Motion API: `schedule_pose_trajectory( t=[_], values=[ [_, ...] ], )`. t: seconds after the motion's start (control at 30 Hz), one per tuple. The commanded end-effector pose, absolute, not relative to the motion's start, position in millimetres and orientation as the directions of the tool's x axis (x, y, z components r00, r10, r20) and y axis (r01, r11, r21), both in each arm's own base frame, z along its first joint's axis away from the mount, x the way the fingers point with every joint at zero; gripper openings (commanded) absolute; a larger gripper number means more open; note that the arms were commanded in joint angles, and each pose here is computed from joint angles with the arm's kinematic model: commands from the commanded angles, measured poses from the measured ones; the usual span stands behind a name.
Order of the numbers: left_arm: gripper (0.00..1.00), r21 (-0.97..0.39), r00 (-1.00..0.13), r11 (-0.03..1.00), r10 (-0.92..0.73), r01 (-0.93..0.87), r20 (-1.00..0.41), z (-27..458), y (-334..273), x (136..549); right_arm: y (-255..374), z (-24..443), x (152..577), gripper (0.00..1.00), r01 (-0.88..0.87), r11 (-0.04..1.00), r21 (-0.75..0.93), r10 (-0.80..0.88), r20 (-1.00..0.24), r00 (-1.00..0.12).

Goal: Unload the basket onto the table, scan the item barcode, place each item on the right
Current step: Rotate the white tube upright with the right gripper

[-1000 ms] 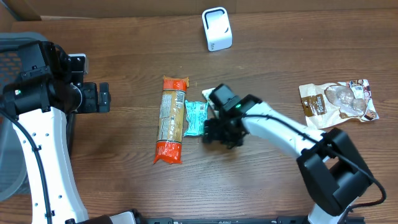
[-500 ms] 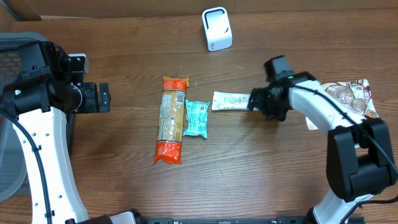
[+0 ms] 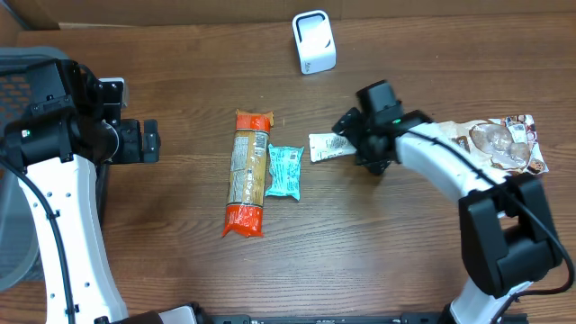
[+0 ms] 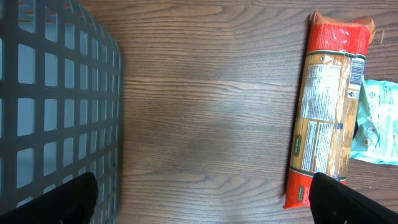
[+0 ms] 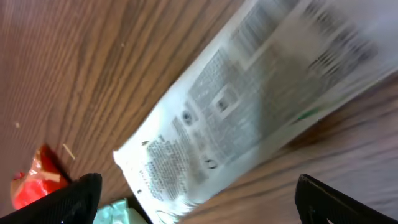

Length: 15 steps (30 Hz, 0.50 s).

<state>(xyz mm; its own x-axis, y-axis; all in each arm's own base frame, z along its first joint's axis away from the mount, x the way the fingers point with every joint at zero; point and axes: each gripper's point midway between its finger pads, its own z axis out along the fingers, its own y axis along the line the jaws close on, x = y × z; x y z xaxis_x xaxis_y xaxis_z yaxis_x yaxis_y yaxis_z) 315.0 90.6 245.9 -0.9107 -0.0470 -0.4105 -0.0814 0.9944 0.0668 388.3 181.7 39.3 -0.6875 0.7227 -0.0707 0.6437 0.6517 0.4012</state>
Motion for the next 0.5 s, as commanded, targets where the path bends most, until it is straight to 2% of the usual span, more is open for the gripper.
schedule_pose_trajectory(
  t=[0.0, 0.13, 0.23, 0.47],
  values=[
    [1.00, 0.068, -0.905, 0.996, -0.017, -0.051, -0.426, 250.7, 87.3, 315.0, 168.3, 29.2, 391.7, 1.00, 0.736, 0.555, 0.387, 0.826, -0.152, -0.543],
    [1.00, 0.068, -0.905, 0.996, -0.017, -0.050, -0.426, 250.7, 87.1, 315.0, 164.4, 23.3, 388.0, 0.81, 0.738, 0.563, 0.373, 0.824, -0.176, -0.539],
    [0.99, 0.068, -0.905, 0.996, -0.017, -0.051, -0.426, 250.7, 87.3, 315.0, 162.2, 15.8, 384.4, 0.79, 0.725, 0.583, 0.367, 0.810, -0.188, -0.556],
    [1.00, 0.068, -0.905, 0.996, -0.017, -0.051, -0.426, 250.7, 87.3, 315.0, 160.9, 3.6, 380.1, 0.57, 0.613, 0.710, 0.347, 0.700, -0.250, -0.669]
  ],
)
